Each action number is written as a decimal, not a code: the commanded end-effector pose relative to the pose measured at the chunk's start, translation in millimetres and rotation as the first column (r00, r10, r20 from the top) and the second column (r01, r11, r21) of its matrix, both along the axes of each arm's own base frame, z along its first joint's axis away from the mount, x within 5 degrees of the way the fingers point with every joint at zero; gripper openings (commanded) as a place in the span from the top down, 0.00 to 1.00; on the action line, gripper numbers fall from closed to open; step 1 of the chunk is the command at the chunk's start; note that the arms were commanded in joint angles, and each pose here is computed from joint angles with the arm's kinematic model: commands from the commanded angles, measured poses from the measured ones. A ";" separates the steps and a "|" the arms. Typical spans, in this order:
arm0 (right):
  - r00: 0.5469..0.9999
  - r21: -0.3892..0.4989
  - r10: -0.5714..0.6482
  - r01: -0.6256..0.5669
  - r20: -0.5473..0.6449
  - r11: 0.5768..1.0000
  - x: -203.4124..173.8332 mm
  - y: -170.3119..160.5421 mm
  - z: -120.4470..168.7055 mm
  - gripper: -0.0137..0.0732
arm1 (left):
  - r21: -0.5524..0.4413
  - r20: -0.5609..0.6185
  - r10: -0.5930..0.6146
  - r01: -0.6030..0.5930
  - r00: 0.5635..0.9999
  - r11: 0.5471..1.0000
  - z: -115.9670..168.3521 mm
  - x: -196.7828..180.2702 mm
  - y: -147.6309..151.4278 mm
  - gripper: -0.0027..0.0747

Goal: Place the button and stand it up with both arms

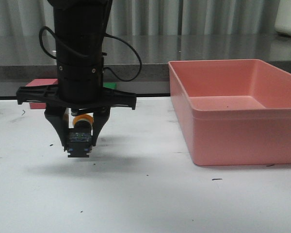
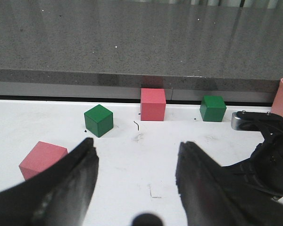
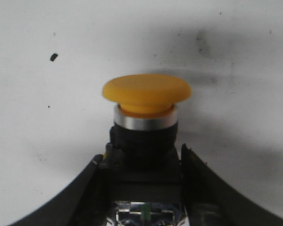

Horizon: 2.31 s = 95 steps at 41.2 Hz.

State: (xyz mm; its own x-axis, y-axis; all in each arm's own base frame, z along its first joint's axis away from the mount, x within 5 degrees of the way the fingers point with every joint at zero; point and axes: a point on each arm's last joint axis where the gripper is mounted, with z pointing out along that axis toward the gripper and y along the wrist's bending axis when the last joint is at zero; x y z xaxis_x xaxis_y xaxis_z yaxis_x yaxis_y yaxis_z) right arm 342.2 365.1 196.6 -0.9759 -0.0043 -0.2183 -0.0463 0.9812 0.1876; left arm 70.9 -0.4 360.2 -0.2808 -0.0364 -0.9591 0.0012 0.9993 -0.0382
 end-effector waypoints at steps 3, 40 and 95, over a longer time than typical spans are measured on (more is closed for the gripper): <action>0.995 0.102 -0.037 0.027 0.095 0.994 4.4 -1.8 40.6 0.55 | -0.014 0.100 -0.001 0.002 0.995 1.000 16.5 1.9 -0.5 0.50; 0.982 0.062 0.139 -0.148 0.130 0.987 2.4 -3.1 59.7 0.30 | -0.014 0.100 -0.001 0.002 0.995 1.000 16.5 1.9 -0.5 0.50; 0.534 -0.180 0.592 -0.632 0.603 0.754 -216.3 -233.4 225.9 0.30 | -0.014 0.100 -0.001 0.002 0.995 1.000 16.5 1.9 -0.5 0.50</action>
